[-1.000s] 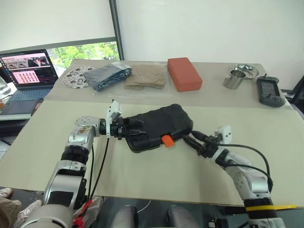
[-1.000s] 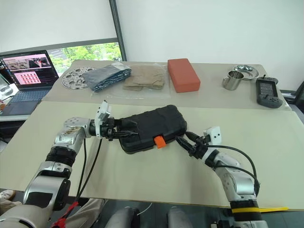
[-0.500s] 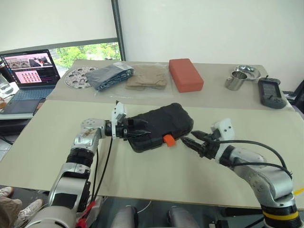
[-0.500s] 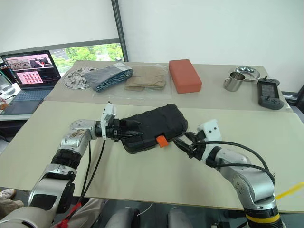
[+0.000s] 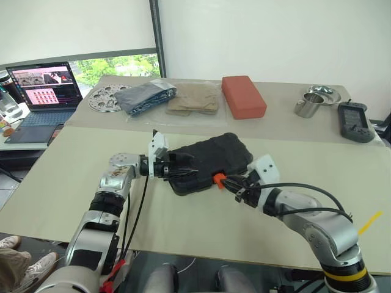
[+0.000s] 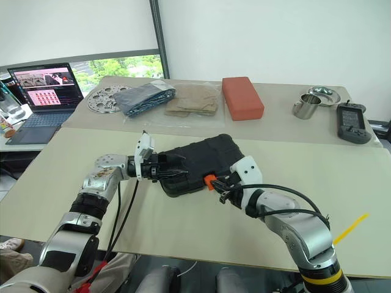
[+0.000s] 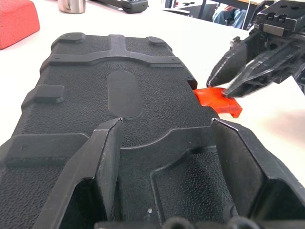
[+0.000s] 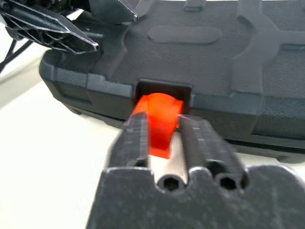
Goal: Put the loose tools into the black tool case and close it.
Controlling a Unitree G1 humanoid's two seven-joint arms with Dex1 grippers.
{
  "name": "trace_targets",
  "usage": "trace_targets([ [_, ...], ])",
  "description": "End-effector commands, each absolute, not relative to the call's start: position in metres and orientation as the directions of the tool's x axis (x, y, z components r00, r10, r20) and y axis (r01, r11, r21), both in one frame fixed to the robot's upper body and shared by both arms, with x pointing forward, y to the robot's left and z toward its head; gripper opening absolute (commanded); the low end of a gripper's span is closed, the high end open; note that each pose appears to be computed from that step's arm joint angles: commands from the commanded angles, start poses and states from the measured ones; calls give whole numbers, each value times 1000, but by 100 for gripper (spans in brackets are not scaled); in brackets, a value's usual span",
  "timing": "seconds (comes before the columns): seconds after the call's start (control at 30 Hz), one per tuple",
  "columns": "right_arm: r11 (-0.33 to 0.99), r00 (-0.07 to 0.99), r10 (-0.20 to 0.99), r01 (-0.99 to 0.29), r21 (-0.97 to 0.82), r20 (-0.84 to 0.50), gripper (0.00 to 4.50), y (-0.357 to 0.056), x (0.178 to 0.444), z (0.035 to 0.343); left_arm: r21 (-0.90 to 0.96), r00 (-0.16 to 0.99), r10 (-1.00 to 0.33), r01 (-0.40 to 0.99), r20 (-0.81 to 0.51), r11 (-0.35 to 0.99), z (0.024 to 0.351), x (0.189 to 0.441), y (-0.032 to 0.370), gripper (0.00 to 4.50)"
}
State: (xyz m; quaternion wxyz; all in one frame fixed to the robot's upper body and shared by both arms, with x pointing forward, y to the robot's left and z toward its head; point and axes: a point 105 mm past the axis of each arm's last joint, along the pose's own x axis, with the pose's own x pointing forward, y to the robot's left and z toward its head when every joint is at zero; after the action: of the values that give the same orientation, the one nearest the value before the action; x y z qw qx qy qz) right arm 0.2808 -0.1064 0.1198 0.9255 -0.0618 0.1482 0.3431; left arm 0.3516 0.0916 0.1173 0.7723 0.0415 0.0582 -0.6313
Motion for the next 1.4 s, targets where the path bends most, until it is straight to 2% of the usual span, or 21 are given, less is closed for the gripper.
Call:
trace_targets([
  [0.03, 717, 683, 661, -697, -6, -311, 6, -98, 272, 123, -52, 174, -964, 981, -203, 188, 99, 347, 87, 316],
  [0.2, 707, 661, 660, -707, -2, -359, 6, -94, 269, 109, -47, 174, -963, 981, -206, 187, 99, 348, 87, 316],
  [0.57, 718, 678, 642, -695, -27, -357, 6, -93, 279, 107, -46, 172, -964, 982, -201, 185, 99, 346, 85, 316],
  [1.17, 716, 696, 673, -698, -17, -249, 6, -82, 287, 134, -47, 185, -962, 979, -199, 198, 97, 347, 86, 316],
  [1.4, 747, 712, 611, -663, -45, -346, 6, -95, 273, 118, -49, 187, -962, 978, -198, 201, 95, 348, 85, 316],
])
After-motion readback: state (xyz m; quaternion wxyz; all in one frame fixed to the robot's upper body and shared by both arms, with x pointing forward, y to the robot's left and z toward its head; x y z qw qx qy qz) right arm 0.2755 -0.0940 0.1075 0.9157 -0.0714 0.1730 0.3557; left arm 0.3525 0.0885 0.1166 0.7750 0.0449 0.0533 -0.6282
